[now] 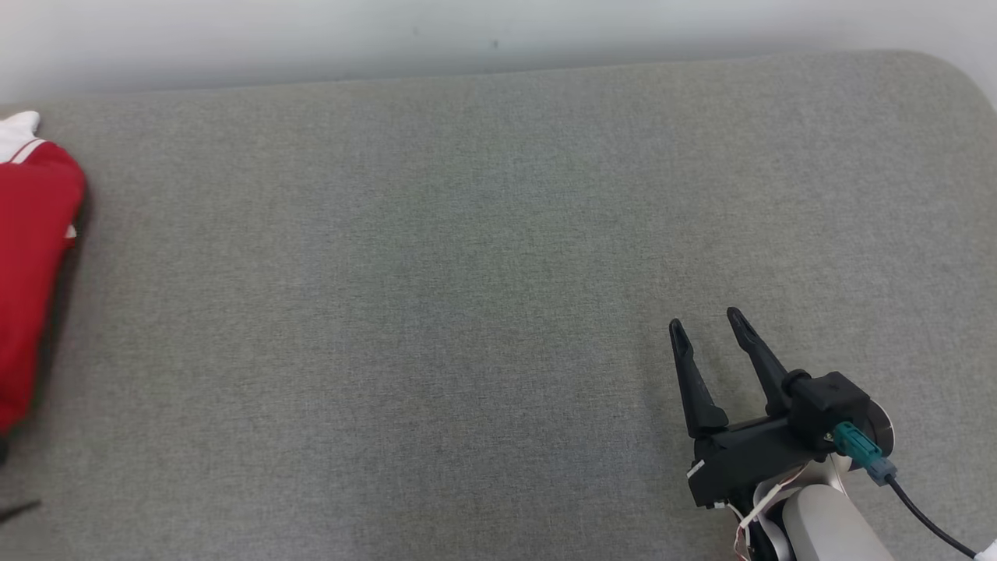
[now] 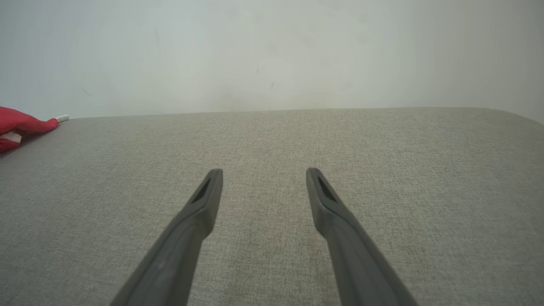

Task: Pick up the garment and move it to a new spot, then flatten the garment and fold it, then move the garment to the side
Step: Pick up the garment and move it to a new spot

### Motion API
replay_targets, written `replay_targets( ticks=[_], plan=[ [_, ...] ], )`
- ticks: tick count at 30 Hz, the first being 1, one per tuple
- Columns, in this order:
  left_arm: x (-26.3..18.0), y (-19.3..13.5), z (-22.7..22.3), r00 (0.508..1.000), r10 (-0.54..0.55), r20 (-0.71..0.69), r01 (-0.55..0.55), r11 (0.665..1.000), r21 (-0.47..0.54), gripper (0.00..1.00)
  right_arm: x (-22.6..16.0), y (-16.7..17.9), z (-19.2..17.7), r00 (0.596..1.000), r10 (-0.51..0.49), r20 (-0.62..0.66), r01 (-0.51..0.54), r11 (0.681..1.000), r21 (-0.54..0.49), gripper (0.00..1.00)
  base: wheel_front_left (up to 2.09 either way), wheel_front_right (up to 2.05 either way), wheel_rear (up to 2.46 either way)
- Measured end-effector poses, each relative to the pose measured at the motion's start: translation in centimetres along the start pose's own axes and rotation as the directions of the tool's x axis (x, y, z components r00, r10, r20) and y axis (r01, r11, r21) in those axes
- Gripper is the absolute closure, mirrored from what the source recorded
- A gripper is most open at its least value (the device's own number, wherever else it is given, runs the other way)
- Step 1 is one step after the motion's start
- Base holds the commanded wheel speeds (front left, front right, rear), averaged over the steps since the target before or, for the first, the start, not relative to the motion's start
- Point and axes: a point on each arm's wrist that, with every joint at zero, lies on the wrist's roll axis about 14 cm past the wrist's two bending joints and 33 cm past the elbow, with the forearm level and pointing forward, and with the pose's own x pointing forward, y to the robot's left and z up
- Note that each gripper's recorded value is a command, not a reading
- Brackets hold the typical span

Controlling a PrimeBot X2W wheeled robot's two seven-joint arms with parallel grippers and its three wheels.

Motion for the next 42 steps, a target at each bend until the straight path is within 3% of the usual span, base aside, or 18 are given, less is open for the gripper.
replay_targets(
  ticks=[8,15,24,34,42],
  plan=[
    [-2.0,0.0,9.9,0.946,-0.029,0.323,0.007,0.998,0.070,1.00,0.2,1.0,0.5,1.000,0.020,0.016,-0.020,1.000,0.010,0.00,0.00,0.00,0.00],
    [-5.8,-1.7,18.8,0.816,-0.105,0.568,0.015,0.987,0.161,1.00,-0.1,1.7,0.8,0.999,0.026,0.022,-0.027,0.999,0.019,0.00,0.00,0.00,0.00],
    [-11.2,-7.9,26.3,0.630,-0.274,0.727,0.076,0.953,0.293,1.00,-1.0,1.2,1.7,0.999,-0.011,0.044,0.009,0.999,0.036,0.00,0.00,0.00,0.00],
    [-18.4,-17.3,30.6,0.410,-0.487,0.771,0.193,0.873,0.448,1.00,-2.7,-0.5,2.6,0.993,-0.091,0.069,0.087,0.995,0.054,0.00,0.00,0.00,0.00],
    [-25.1,-25.6,30.8,0.216,-0.646,0.732,0.309,0.757,0.576,1.00,-4.3,-2.1,3.2,0.983,-0.160,0.086,0.155,0.986,0.062,0.00,0.00,0.00,0.00]
  ],
)
